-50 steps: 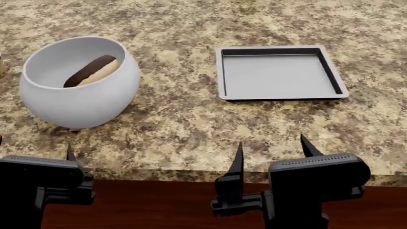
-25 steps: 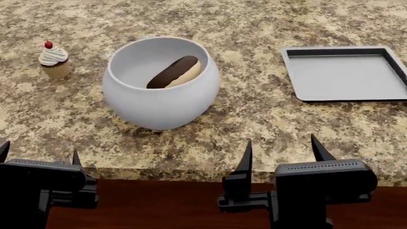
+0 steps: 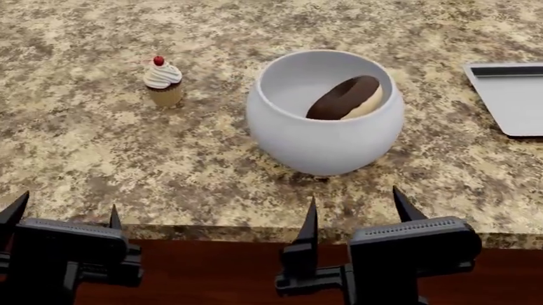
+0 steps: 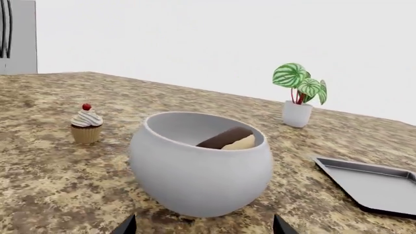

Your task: Pick up the bowl with donut and place it on the tray. Pick up the cupcake and place it on the tray.

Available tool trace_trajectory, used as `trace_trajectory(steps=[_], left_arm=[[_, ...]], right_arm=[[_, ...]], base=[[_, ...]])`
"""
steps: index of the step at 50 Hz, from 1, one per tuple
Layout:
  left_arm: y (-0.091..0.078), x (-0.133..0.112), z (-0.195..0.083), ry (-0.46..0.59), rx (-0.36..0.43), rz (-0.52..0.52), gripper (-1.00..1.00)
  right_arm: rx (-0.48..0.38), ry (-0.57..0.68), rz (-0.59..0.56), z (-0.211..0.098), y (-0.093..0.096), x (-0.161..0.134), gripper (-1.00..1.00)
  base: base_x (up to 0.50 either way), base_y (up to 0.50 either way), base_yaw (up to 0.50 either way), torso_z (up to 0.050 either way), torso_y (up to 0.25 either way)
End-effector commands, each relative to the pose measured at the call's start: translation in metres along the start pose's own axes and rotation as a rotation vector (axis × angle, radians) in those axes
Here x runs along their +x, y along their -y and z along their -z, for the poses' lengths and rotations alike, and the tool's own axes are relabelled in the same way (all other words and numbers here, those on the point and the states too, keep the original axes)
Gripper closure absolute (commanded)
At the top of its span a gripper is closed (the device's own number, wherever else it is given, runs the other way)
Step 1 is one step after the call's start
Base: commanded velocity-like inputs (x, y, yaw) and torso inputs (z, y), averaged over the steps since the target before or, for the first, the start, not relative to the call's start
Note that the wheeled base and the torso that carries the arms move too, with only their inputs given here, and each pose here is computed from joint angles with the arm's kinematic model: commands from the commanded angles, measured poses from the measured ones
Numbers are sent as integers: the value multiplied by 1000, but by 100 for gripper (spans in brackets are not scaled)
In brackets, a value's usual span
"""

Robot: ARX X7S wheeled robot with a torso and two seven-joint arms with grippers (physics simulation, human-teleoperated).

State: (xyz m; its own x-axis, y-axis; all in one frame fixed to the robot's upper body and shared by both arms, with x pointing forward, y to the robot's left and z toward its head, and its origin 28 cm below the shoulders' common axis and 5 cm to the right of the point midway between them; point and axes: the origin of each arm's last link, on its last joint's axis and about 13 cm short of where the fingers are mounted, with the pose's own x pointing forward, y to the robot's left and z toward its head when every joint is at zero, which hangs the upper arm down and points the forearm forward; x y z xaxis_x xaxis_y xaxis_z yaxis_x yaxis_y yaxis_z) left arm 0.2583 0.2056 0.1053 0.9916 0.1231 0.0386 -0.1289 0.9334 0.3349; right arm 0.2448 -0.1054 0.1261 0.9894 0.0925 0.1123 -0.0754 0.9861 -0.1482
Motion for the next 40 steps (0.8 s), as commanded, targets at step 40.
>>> trace_trajectory(steps=[40], left_arm=[[-1, 2, 5, -42, -112, -26, -100]], right_arm=[[-38, -245, 22, 25, -5, 16, -100]], base=[[211, 430, -12, 14, 0]])
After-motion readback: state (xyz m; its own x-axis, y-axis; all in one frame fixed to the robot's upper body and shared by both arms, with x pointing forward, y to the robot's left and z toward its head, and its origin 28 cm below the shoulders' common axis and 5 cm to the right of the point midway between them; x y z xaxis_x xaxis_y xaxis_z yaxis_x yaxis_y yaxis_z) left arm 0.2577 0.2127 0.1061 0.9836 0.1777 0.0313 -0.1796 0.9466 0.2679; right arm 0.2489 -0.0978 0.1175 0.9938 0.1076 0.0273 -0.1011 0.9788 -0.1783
